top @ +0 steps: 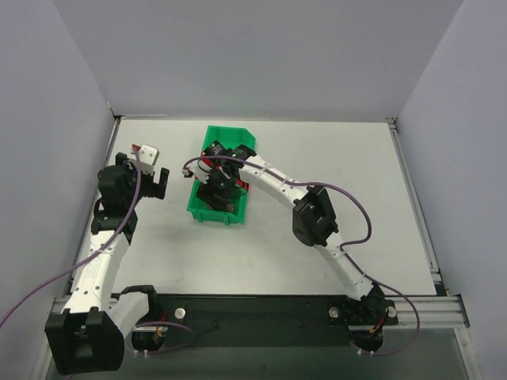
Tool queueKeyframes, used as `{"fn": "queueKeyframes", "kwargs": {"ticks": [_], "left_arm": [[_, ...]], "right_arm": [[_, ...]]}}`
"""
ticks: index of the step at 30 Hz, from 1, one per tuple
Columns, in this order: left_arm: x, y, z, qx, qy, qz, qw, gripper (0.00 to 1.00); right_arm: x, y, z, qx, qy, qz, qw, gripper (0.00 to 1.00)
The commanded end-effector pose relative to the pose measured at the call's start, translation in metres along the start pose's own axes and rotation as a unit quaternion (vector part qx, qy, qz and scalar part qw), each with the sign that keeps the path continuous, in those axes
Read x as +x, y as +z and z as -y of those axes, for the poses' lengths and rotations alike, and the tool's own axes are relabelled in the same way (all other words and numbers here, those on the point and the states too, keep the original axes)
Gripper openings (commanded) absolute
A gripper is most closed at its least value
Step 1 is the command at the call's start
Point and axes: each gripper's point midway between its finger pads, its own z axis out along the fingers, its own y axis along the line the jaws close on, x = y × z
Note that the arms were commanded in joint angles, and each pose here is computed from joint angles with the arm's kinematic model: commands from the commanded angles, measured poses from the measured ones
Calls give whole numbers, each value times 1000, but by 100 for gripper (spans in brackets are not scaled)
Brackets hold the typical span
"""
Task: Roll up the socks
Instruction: Place the sock in the storage box, then reset both arms
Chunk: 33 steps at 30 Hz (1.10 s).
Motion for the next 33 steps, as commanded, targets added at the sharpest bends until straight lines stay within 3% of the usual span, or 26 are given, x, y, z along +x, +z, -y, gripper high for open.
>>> {"fn": "queueKeyframes", "kwargs": {"ticks": [1,6,8,13,18,20,21,22,24,25,33], "left_arm": [[-14,1,-3,-1,2,28,1000,97],[-16,2,2,16,4,28,999,97],[-12,2,10,42,1,8,999,97],[-11,0,23,82,-2,-4,997,97],[-21,-7,32,111,-6,3,994,97],[-28,-12,37,126,-5,6,992,97],[-30,-14,39,132,-6,8,991,97],[-33,-18,41,141,0,11,990,97],[-35,-25,47,156,7,14,988,97],[-40,-32,49,160,12,22,987,97],[-61,-73,64,192,43,64,978,97]], "right_arm": [[-31,-67,-2,40,-19,36,998,71],[-42,-119,-2,82,-20,57,995,82],[-36,-148,1,113,-13,57,992,100],[-5,-204,1,161,32,61,985,100],[59,-257,-3,218,77,46,972,100],[80,-292,-2,245,106,74,961,100],[100,-286,-7,235,124,66,962,100],[102,-312,-10,255,135,109,951,100],[136,-313,-12,264,169,115,943,100],[135,-334,-24,276,161,163,933,100],[170,-358,-81,289,153,245,913,100]]}}
